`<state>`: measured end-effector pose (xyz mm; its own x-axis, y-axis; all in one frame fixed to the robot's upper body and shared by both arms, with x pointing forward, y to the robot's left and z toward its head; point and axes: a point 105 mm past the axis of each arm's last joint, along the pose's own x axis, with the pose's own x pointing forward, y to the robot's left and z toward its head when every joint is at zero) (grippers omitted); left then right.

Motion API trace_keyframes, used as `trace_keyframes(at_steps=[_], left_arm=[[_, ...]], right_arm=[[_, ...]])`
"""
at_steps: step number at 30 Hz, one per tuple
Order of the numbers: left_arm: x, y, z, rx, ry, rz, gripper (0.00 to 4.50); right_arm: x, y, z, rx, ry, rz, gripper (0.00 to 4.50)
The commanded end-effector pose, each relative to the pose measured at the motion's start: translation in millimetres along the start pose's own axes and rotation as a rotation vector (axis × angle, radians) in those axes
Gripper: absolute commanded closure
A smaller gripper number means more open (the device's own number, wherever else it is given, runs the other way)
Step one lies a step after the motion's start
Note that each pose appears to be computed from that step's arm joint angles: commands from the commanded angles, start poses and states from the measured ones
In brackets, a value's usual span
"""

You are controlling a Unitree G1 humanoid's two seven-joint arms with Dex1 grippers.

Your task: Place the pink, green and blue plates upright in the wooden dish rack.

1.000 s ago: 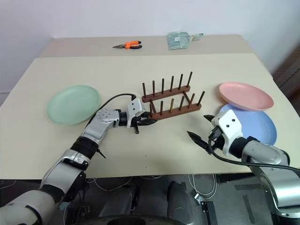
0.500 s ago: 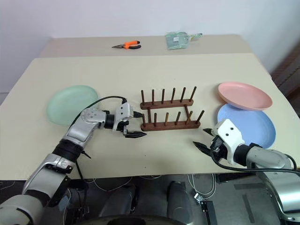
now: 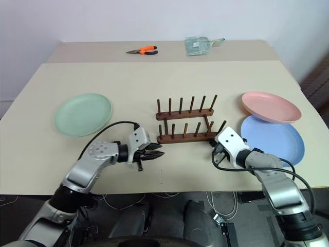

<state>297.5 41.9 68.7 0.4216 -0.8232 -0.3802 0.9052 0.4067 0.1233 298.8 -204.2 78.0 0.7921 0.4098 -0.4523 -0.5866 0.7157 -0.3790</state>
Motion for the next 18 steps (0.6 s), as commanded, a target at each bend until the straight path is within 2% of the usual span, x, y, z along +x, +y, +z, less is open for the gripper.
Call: trace_keyframes(at_steps=[1,4,7,8,10,13,15,17,18], left_arm=[[12.6,32.2,-22.1,-0.024,0.110,0.240,3.19],[15.9,51.6,-25.7,-0.052,0.119,0.346,3.19],[16.2,57.8,-22.2,-0.058,0.101,0.361,3.19],[16.1,57.0,-19.6,-0.046,0.091,0.350,3.25],[15.3,49.5,-12.8,-0.019,0.059,0.300,3.28],[9.3,24.8,5.9,0.037,-0.042,0.157,3.28],[4.1,11.7,15.5,0.060,-0.094,0.086,3.28],[-0.1,0.7,23.4,0.050,-0.136,0.022,3.28],[-1.5,-3.2,26.3,0.043,-0.151,-0.002,3.28]], right_arm=[[14.0,-17.0,-5.8,-0.015,0.036,-0.105,4.50],[22.9,-23.7,-1.0,-0.026,0.025,-0.133,4.50],[25.1,-28.6,7.3,-0.033,-0.005,-0.136,4.50],[22.7,-30.4,11.6,-0.042,-0.021,-0.126,4.25],[10.8,-35.6,23.2,-0.082,-0.060,-0.101,3.65],[-27.5,-57.7,45.2,-0.201,-0.104,-0.111,2.13],[-47.6,-71.1,50.9,-0.263,-0.091,-0.135,1.06],[-63.8,-90.4,42.3,-0.351,-0.001,-0.186,0.18],[-69.4,-96.9,37.8,-0.393,0.041,-0.198,0.18]])
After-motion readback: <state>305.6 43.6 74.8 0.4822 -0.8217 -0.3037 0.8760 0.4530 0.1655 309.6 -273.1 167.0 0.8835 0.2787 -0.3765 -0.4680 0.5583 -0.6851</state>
